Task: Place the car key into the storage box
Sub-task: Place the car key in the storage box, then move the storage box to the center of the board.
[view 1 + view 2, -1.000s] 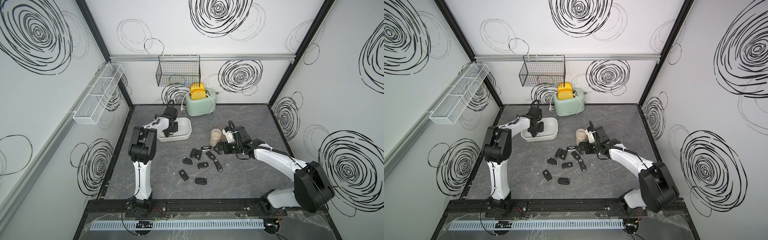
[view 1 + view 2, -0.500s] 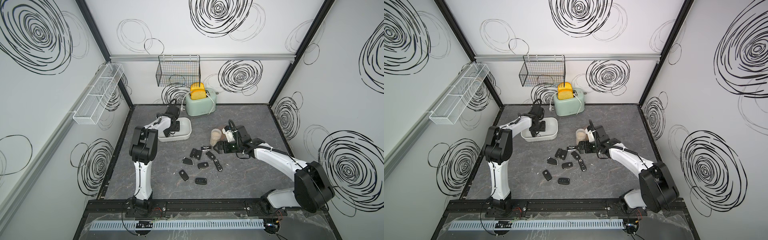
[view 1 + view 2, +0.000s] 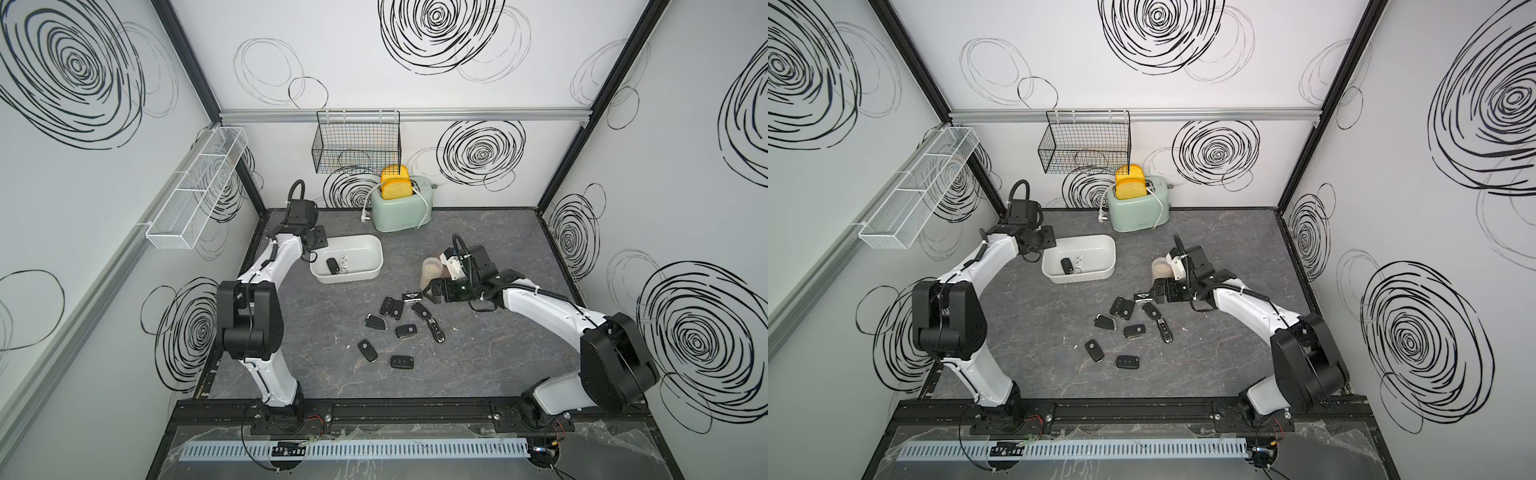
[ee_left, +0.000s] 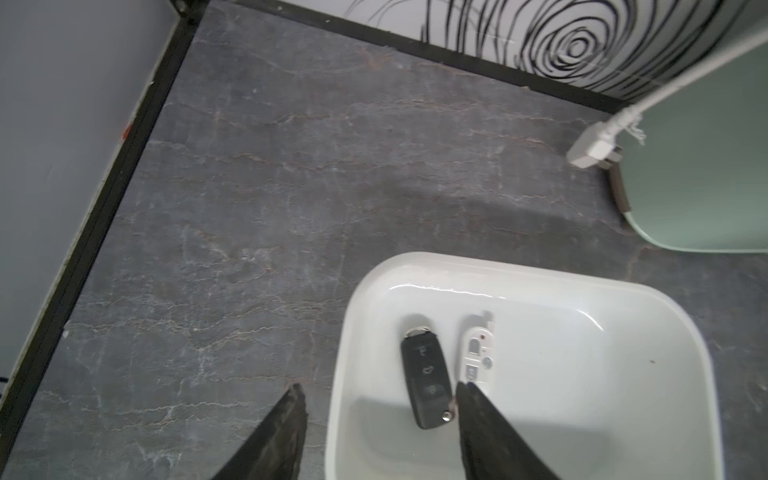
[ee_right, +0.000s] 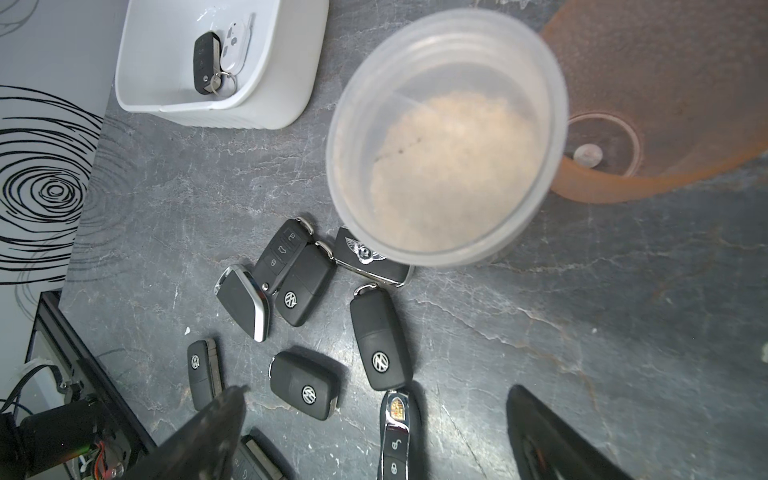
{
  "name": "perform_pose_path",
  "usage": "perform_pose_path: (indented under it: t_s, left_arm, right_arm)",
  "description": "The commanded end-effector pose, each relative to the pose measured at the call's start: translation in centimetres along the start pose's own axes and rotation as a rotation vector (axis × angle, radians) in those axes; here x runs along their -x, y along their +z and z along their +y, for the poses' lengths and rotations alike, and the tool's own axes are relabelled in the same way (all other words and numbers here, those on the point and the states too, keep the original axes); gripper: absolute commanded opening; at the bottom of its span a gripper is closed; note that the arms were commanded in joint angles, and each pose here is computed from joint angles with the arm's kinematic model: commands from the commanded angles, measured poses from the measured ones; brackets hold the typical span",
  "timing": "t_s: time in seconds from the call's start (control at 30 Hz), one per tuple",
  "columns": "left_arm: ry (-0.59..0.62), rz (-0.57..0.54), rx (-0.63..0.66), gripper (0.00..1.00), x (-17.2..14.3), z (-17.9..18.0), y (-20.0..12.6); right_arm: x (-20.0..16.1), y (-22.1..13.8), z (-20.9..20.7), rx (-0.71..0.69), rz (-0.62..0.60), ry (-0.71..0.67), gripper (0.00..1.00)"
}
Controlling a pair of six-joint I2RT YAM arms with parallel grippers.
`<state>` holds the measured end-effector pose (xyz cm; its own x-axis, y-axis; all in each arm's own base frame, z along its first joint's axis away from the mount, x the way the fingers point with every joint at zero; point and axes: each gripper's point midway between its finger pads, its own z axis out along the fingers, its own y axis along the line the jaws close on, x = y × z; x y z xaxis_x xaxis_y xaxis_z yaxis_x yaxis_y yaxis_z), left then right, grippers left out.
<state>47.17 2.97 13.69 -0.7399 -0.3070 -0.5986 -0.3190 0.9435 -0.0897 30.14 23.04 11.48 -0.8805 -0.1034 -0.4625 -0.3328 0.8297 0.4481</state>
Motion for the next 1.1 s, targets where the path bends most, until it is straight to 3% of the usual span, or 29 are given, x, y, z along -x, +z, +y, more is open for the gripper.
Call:
perform_pose_path:
  t_s: [0.0,0.27,0.5,0.8,1.07]
  left_arm:
    - [-0.046,0.001,-0.029,0.6,-0.7,1.0,0.5]
    - [-0.045,0.021,-0.112,0.57,-2.1,0.6,2.0]
    - [-0.038,0.062,-0.112,0.39,-3.2,0.6,3.7]
    - [-0.017,0.103,-0.079,0.31,-4.6,0.7,5.2]
    - [0.072,0.121,-0.091,0.13,-5.8,-1.6,5.2]
  right_arm:
    - [0.2,-0.2,0.4,0.007,0.026,-0.011,0.99]
    - [0.2,-0.2,0.4,0.003,0.045,-0.009,0.99]
    - [0.5,-0.1,0.7,0.007,0.041,-0.007,0.99]
    - [0.3,-0.5,0.6,0.0,0.031,-0.004,0.99]
    - [0.1,-0.7,0.4,-0.007,0.021,-0.007,0.99]
